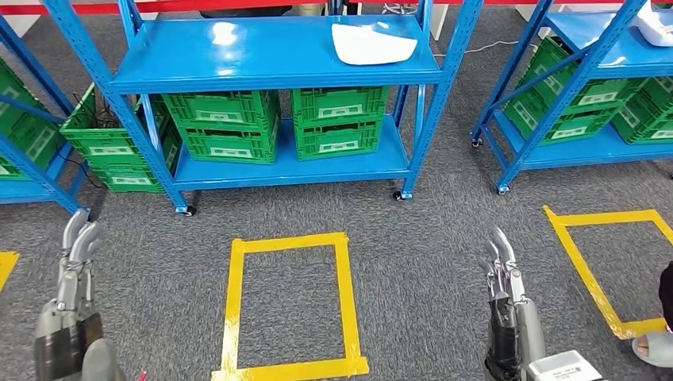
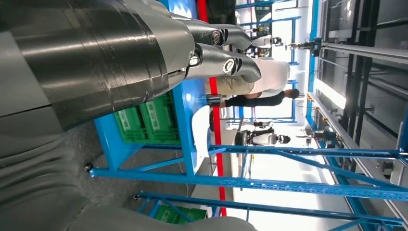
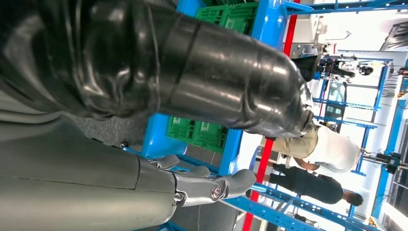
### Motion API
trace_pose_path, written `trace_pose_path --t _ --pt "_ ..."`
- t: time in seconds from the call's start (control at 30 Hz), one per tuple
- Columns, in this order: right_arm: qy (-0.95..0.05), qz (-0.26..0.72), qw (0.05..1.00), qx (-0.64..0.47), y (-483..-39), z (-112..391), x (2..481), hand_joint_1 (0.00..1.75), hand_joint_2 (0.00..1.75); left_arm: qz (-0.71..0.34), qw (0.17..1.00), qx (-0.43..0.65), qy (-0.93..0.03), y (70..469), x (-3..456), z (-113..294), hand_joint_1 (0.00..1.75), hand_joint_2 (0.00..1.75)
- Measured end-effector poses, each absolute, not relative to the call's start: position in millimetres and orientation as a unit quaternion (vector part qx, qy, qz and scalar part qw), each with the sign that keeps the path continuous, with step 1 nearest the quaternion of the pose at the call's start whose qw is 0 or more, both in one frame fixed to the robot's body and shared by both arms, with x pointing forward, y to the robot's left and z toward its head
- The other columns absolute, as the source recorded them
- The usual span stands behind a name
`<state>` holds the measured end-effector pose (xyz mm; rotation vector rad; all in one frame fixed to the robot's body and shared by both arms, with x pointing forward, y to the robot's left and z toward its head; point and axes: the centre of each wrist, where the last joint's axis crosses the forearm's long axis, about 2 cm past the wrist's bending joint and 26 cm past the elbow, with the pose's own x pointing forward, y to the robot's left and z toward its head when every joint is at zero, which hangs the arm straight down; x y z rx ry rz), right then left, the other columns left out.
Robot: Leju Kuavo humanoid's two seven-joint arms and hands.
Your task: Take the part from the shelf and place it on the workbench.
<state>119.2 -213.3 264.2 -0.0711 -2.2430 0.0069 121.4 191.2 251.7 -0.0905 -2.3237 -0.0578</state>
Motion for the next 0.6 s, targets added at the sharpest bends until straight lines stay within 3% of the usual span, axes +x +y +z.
trace_pose_path --t 0.6 --pt "-0.897 0.023 0.441 -0.024 -208.3 265.7 121.9 0.00 0.00 -0.024 0.393 -0.038 -0.919 191.7 121.2 252.7 0.00 0.00"
